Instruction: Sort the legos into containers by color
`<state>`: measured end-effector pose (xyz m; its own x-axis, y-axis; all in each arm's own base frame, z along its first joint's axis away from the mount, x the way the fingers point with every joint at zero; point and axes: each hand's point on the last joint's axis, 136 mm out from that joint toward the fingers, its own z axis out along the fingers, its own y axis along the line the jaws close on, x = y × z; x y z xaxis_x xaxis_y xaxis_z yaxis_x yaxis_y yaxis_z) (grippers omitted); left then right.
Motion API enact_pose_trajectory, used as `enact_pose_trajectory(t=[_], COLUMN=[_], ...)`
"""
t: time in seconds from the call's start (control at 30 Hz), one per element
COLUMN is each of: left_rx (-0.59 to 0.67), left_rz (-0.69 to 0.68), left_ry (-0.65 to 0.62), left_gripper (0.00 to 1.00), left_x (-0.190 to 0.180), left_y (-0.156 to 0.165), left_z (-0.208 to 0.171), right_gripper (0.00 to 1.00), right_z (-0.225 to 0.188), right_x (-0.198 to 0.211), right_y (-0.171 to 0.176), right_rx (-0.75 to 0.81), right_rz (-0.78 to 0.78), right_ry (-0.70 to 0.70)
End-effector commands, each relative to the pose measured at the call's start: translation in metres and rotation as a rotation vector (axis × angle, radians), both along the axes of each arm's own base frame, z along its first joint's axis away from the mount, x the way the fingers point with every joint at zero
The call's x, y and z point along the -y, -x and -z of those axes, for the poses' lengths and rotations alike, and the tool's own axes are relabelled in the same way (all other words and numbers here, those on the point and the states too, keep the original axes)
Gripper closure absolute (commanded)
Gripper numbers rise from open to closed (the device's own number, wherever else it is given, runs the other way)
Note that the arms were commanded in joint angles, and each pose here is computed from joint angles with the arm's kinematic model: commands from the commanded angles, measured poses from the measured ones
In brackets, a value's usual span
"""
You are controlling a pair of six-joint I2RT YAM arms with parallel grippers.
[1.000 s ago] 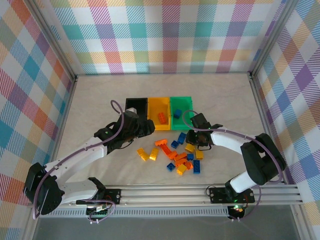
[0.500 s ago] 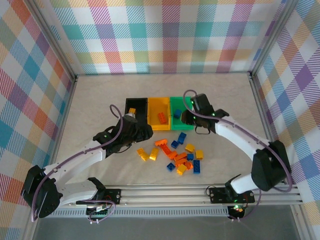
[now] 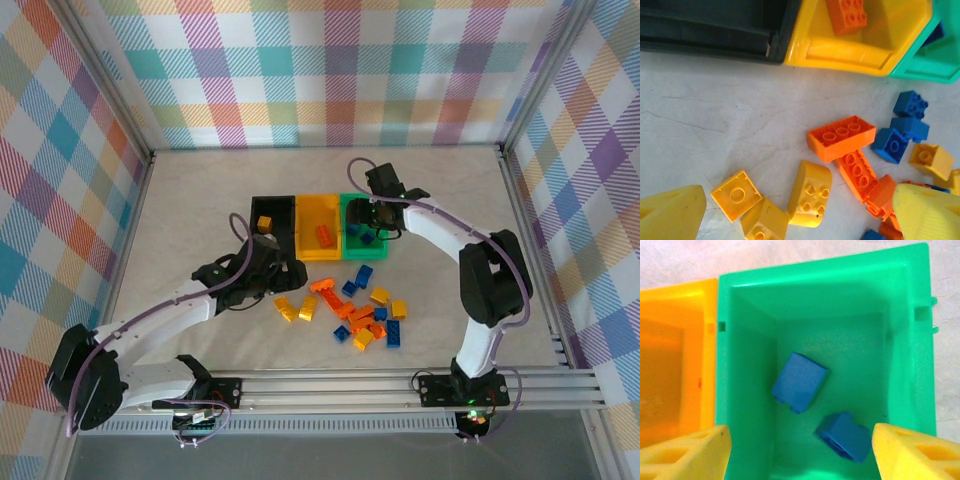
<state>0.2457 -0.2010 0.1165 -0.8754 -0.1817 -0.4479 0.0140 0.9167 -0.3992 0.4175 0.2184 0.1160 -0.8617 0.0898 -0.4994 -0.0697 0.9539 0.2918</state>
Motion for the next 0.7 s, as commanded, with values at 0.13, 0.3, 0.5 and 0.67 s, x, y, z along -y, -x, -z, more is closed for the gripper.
enact_pose_trajectory(t=[0.13,0.3,0.5,0.67], left_rx=[-0.023,-0.007,0.023,0.036], left_rz=[0.166,0.233,0.264,0.25], left_ry=[-0.155,-0.256,-0.376,-0.471], left_gripper=[0.04,0.08,0.08,0.06], left_x=[0.04,0.067,0.08,0.075], left_y=[0.004,-0.003,-0.021,-0.033], left_z=[0.019,0.038,0.054,0.064], right_gripper=[0.22,0.22,0.21,0.2], right_z=[-0.043,-0.03,-0.019,-0.021], right_x=[0.009,0.029,0.044,0.05], right_y=[0.024,0.058,0.084,0.092], right_rx=[0.097,0.092,0.085,0.099], right_rz=[0.003,0.022,0.036,0.04], right_ry=[-0.077,-0.072,-0.067,-0.067])
